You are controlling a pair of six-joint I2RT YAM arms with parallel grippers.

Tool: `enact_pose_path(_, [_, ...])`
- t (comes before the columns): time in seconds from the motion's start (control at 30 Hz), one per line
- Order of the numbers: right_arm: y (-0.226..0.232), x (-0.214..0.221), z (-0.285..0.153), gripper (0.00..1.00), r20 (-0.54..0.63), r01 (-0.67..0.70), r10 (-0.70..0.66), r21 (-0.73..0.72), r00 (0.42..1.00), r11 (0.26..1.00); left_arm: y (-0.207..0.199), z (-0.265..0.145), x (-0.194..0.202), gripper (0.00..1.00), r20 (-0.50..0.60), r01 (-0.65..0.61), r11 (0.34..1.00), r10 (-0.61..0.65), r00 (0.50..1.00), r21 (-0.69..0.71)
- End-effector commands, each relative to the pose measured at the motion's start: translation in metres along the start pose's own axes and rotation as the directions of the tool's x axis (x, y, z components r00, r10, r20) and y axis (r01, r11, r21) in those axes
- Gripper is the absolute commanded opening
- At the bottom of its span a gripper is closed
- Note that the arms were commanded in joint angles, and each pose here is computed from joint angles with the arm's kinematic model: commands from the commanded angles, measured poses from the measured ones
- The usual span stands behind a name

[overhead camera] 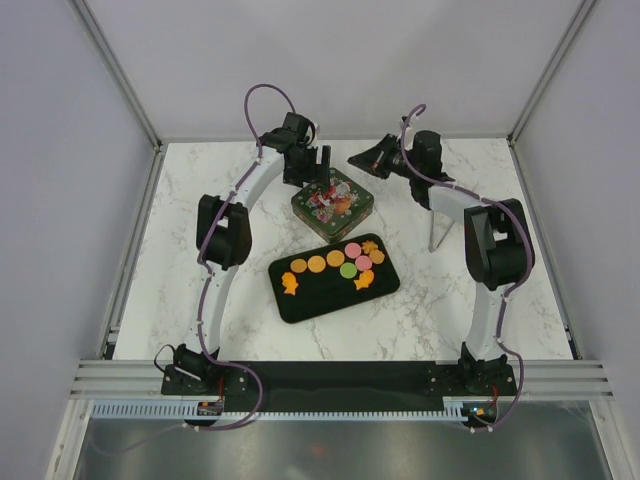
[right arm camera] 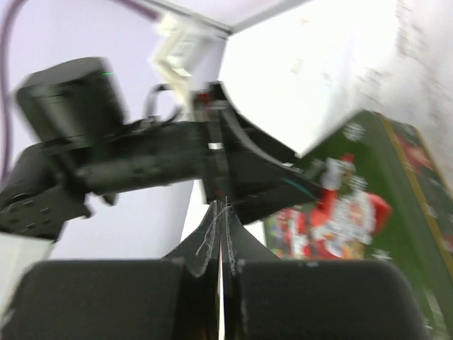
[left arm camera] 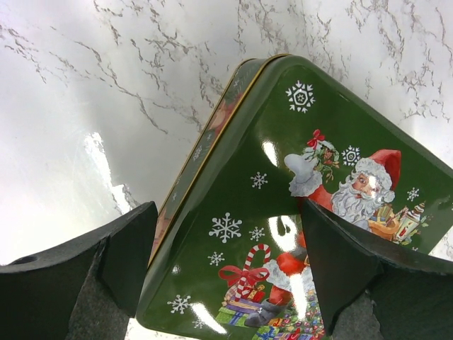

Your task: Pack the cookies

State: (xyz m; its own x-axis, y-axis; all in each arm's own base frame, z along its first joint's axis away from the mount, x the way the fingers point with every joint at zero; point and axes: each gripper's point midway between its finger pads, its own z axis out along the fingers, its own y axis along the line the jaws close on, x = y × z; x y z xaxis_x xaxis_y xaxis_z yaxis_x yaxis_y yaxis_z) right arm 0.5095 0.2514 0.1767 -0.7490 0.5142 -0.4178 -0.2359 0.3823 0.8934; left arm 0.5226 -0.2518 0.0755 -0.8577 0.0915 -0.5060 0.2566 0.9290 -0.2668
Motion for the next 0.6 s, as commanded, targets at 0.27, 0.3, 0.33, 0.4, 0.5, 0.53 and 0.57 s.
enact_pose_path(0.27, [-0.129,0.071,0.001,0.00,-0.049,-0.183,0.191,0.140,0.980,0.973,-0.002,-0.006,-0.012,0.91,0.031,-0.030,0.999,0.030,0.999,0.024])
enact_pose_path(0.3, [-0.141,0.072,-0.004,0.00,-0.036,-0.212,0.219,0.147,0.975,0.966,-0.001,-0.006,-0.011,0.91,0.028,-0.030,0.999,0.029,0.999,0.022])
enact_pose_path(0.33, [-0.150,0.079,-0.007,0.00,-0.028,-0.227,0.233,0.140,0.972,0.964,-0.001,-0.005,-0.010,0.91,0.025,-0.029,0.999,0.029,0.999,0.021])
enact_pose_path(0.4, [-0.154,0.079,-0.010,0.00,-0.027,-0.227,0.233,0.147,0.972,0.963,0.000,-0.004,-0.009,0.91,0.023,-0.030,0.999,0.030,0.999,0.019])
enact_pose_path(0.5, [-0.145,0.070,-0.011,0.00,-0.026,-0.184,0.191,0.161,0.981,0.970,0.000,-0.004,-0.010,0.91,0.024,-0.028,0.999,0.027,0.999,0.018])
enact_pose_path(0.53, [-0.136,0.064,-0.010,0.00,-0.024,-0.175,0.180,0.153,0.983,0.973,0.001,-0.004,-0.010,0.91,0.025,-0.028,0.999,0.027,0.999,0.017])
enact_pose_path(0.57, [-0.132,0.061,-0.010,0.00,-0.024,-0.167,0.172,0.145,0.985,0.975,0.001,-0.004,-0.010,0.91,0.026,-0.027,0.999,0.026,0.999,0.018])
